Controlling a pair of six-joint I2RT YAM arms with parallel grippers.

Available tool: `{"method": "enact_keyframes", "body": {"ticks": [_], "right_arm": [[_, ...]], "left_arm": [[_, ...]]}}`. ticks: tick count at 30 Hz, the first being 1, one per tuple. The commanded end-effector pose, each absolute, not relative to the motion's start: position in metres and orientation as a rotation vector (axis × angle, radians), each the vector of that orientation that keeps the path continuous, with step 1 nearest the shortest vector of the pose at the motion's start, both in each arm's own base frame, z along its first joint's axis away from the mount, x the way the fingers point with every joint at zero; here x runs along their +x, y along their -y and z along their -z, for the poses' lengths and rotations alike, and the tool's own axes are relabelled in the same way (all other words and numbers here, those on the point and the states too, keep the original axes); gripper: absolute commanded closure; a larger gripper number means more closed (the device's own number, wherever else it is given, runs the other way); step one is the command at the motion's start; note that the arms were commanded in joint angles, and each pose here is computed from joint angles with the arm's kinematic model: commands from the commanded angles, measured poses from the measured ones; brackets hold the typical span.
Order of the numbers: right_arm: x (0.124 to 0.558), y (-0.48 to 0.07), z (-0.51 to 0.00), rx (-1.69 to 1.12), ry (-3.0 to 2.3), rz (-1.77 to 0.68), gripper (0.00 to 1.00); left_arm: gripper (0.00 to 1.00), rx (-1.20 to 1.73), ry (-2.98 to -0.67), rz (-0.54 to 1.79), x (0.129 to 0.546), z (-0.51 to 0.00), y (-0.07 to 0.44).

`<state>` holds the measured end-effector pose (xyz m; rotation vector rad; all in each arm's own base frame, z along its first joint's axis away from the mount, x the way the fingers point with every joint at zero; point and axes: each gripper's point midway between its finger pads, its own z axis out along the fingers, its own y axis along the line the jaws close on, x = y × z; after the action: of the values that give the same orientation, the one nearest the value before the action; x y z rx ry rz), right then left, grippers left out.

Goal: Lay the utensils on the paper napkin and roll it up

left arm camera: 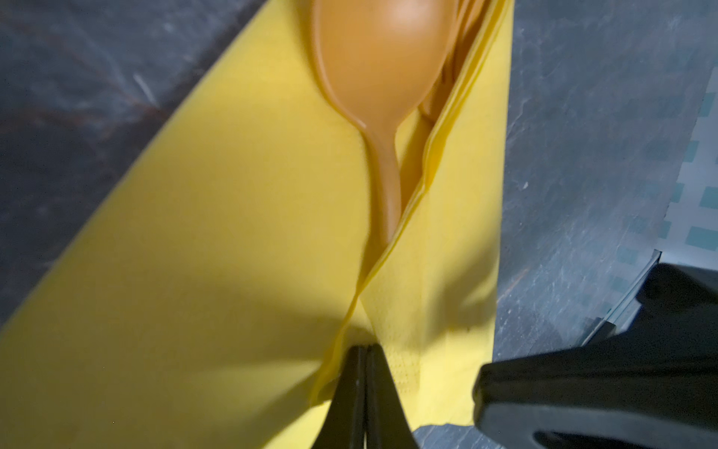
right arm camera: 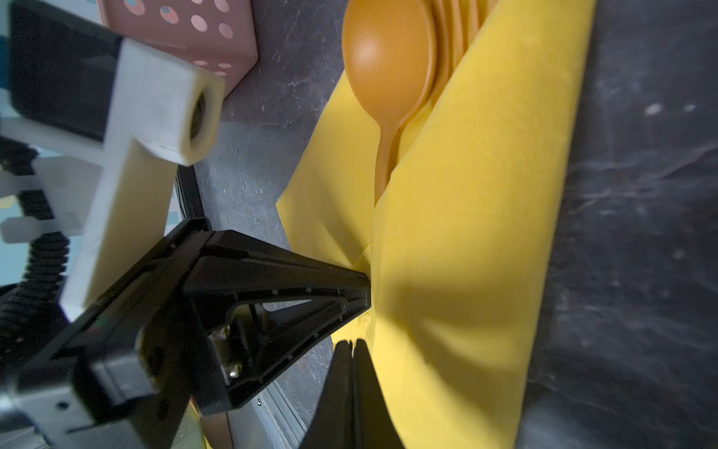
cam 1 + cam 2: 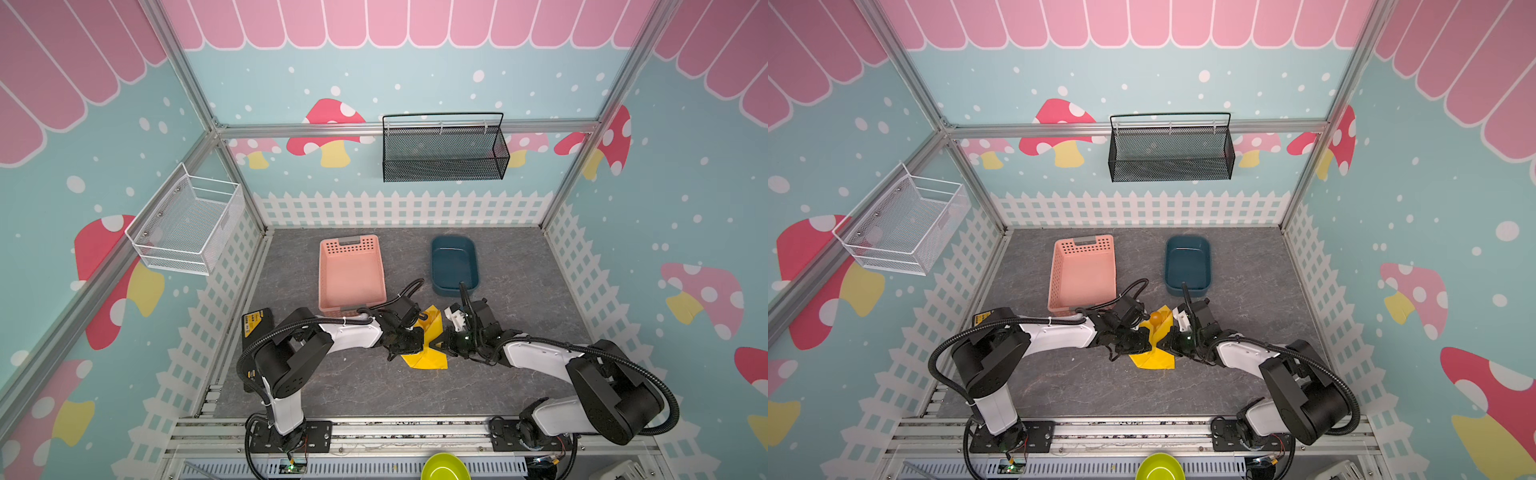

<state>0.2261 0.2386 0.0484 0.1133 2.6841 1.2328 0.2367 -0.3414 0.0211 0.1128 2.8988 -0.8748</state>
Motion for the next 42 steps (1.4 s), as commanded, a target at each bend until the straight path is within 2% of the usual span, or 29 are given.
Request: {"method": "enact_keyframes", "body": {"ticks": [1, 21, 29, 42], "right_arm": [[0.217, -0.245, -0.042, 0.06, -2.715, -1.241, 0.97], [0.208, -0.253, -0.016, 0.067, -2.808, -1.153, 0.99], [0.207, -0.252, -0.016, 0.074, -2.81, -1.143, 0.99], [0.214, -0.258, -0.027, 0.053, -2.785, -1.169, 0.99]], "left_arm": [[0.92, 0.078, -2.956, 0.81, 0.227, -0.003, 0.331], [0.95, 0.075, -2.928, 0.813, 0.229, -0.01, 0.328], [0.92, 0.084, -2.872, 0.783, 0.241, -0.031, 0.319], [0.92, 0.084, -2.922, 0.767, 0.238, -0.014, 0.315]]}}
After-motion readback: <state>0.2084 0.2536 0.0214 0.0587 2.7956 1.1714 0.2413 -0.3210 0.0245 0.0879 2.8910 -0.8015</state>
